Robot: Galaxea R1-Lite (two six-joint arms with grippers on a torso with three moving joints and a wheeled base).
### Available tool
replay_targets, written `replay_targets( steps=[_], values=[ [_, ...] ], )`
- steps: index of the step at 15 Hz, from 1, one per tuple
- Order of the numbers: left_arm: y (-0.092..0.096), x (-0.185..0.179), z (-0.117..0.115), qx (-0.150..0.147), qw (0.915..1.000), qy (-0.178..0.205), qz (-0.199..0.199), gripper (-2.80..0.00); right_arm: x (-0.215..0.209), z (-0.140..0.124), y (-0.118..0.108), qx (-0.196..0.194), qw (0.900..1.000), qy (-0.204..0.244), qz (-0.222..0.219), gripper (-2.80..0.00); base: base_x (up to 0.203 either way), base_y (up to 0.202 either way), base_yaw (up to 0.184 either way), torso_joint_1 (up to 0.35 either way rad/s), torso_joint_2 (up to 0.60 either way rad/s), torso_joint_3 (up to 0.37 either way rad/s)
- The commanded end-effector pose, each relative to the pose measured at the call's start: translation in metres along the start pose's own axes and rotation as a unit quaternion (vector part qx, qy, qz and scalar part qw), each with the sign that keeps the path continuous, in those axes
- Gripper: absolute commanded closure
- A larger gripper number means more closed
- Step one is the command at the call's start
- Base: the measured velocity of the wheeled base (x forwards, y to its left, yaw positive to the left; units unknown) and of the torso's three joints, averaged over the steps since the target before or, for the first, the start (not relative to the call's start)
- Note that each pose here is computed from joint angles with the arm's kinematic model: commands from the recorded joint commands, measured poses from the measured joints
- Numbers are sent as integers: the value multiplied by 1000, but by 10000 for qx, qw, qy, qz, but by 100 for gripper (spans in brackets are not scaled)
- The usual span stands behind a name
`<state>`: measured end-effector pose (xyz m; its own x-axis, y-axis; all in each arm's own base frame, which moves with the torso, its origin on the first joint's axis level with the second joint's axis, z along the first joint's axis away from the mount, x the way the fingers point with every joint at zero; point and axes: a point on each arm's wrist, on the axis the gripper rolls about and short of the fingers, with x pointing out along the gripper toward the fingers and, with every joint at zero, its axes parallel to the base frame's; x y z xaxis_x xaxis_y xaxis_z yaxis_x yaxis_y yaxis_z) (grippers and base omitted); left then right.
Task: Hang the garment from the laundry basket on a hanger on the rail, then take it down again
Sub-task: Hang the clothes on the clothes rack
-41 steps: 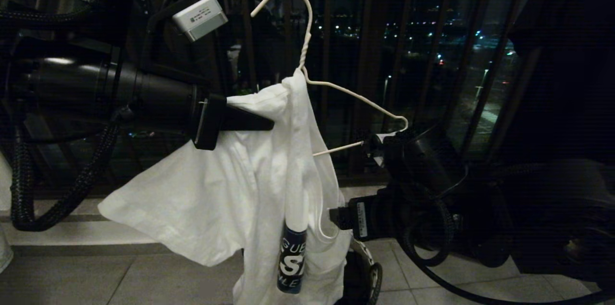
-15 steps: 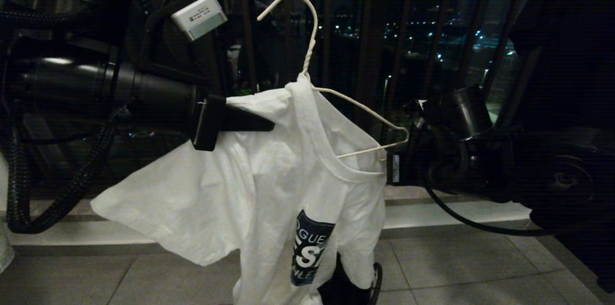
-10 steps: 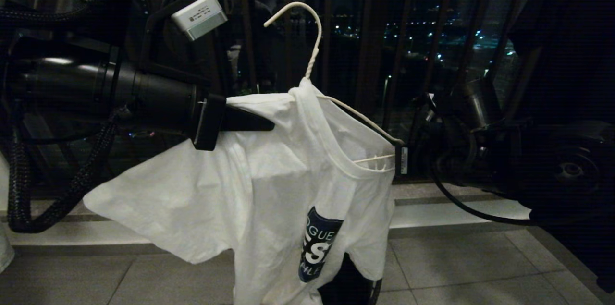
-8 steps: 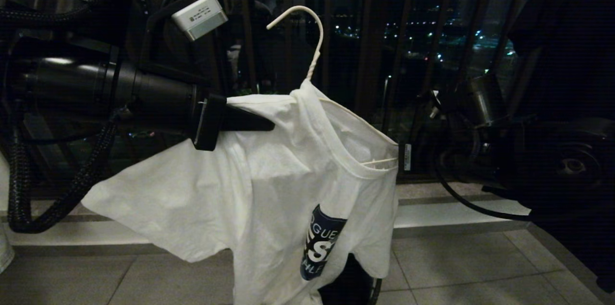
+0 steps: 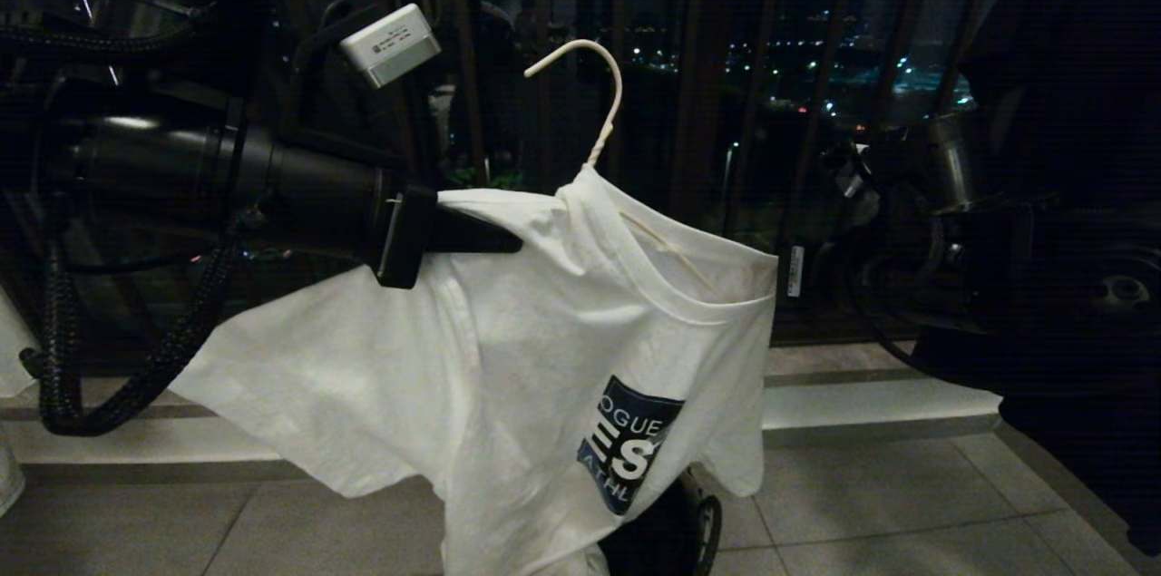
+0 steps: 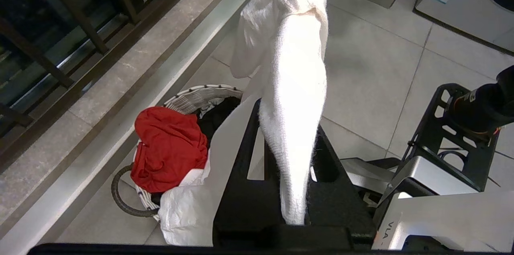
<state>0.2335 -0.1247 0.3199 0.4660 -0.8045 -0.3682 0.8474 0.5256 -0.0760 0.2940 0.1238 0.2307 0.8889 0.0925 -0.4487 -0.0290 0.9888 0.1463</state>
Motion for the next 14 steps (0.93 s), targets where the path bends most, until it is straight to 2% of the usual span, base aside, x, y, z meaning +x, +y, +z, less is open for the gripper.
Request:
replay_targets(
  steps=[1, 4, 6, 11, 14],
  values=[
    [2, 5, -1, -22, 10000, 40, -23, 0, -11, 7, -1, 54, 9998, -166, 60, 0, 0, 0, 0, 0, 0, 0],
    [5, 9, -3, -34, 10000, 46, -31, 0, -24, 21, 2, 127, 9988, -437, 200, 0, 0, 0, 0, 0, 0, 0],
    [7, 12, -3, -53, 10000, 59, -37, 0, -31, 24, 13, 92, 9979, -512, 391, 0, 0, 0, 0, 0, 0, 0],
    [15, 33, -9, -89, 9993, -364, -33, 0, -43, 43, 22, 102, 9963, -667, 533, 0, 0, 0, 0, 0, 0, 0],
    [22, 54, -17, -242, 9984, -505, -91, 0, -48, 55, 27, 128, 9949, -784, 615, 0, 0, 0, 0, 0, 0, 0]
  ],
)
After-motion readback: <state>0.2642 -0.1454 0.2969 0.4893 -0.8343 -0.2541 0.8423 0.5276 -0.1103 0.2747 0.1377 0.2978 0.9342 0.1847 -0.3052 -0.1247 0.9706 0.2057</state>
